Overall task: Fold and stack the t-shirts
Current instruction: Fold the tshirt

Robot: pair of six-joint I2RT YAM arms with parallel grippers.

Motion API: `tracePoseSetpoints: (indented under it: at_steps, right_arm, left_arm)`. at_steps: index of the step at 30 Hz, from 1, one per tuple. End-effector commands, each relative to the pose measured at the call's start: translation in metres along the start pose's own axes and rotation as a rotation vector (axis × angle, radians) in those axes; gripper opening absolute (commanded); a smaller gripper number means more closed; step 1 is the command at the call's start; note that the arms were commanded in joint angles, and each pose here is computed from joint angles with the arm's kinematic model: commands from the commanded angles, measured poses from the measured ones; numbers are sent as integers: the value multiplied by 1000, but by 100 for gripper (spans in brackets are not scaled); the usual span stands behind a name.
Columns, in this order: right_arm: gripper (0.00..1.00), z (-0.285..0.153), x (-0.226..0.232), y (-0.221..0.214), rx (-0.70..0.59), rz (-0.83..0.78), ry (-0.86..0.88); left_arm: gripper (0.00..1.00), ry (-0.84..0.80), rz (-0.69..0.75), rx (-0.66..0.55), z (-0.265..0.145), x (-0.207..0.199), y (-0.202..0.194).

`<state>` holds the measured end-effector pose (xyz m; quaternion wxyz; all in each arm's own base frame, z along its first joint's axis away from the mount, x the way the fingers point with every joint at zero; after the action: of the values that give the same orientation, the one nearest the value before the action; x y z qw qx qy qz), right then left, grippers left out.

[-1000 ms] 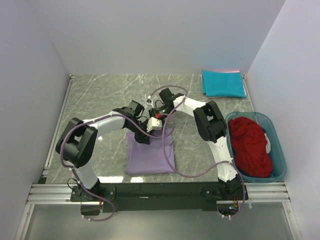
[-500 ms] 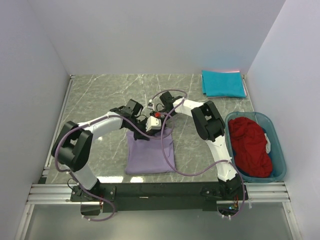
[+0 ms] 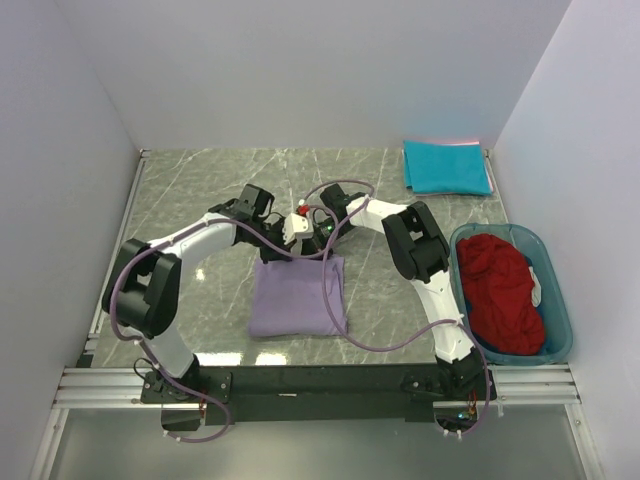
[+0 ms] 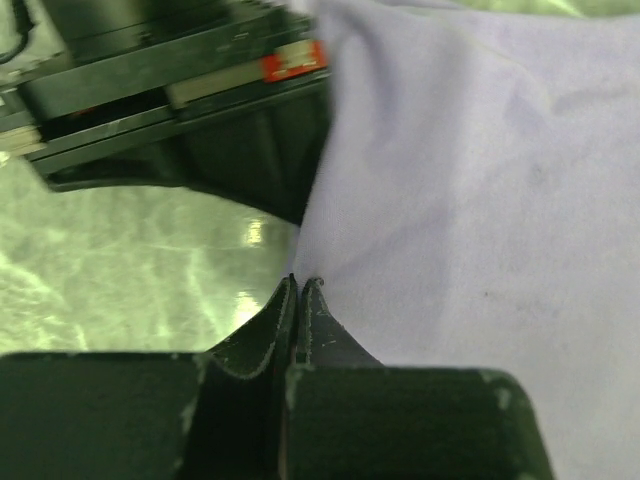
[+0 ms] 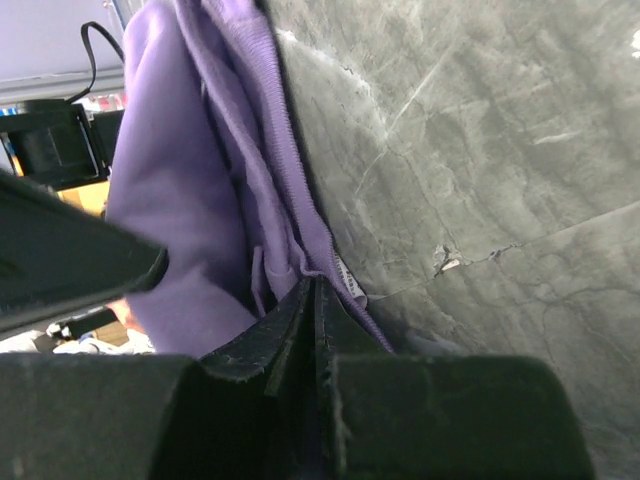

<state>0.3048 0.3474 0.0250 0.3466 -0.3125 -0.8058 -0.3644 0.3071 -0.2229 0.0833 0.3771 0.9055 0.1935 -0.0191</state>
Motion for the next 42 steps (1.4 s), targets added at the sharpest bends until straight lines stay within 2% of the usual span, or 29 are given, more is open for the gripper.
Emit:
tracePoseSetpoints:
  at_steps: [1, 6, 9, 10, 11, 16, 19, 20, 22, 26, 32, 37, 42]
  right_arm:
    - [12, 8, -18, -23, 55, 38, -29]
    - [12, 3, -20, -18, 52, 26, -49]
    - [13, -6, -20, -11, 45, 7, -94]
    - [14, -9, -22, -9, 45, -18, -114]
    - [15, -16, -21, -3, 48, -42, -154]
    - [31, -66, -20, 25, 37, -136, -344]
    - [45, -103, -9, 39, -12, -163, -425]
    - [47, -115, 1, 44, -34, -179, -439]
    - [47, -138, 12, 46, -62, -174, -464]
    - [46, -156, 31, 30, -93, -150, -457]
    - [46, -145, 32, -12, -70, -106, -444]
    - [47, -124, 20, -33, -53, -20, -384]
    - [49, -115, 9, -35, -53, 4, -379]
  left_arm:
    - [1, 57, 62, -50, -2, 23, 23]
    - [1, 65, 60, -28, 7, 29, 13]
    - [4, 88, 59, -39, 9, 33, 13]
    - [7, 90, 58, -41, 8, 34, 14]
    - [16, 98, 51, -44, 7, 35, 17]
    - [39, 126, 25, -121, -34, 27, 41]
    - [43, 117, -46, -186, -67, 19, 52]
    - [46, 125, -113, -207, -81, 19, 51]
    - [46, 116, -190, -234, -92, 18, 50]
    - [46, 126, -444, -242, -104, 26, 25]
    - [46, 86, -723, -230, -89, 41, -8]
    - [46, 48, -886, -223, -73, 55, -22]
    - [47, 36, -957, -192, -60, 64, -31]
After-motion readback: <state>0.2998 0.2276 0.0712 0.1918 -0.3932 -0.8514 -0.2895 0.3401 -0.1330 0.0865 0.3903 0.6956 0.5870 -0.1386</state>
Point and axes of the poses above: each gripper's point midway between its finger pads, its own z axis out along the fingers, its own x axis along the line the jaws close on, y = z × x, the point moved 1 cm from there along -z, back along the fingers, and after that the axes turned 15 degrees about -z, right-handed, at the moved point
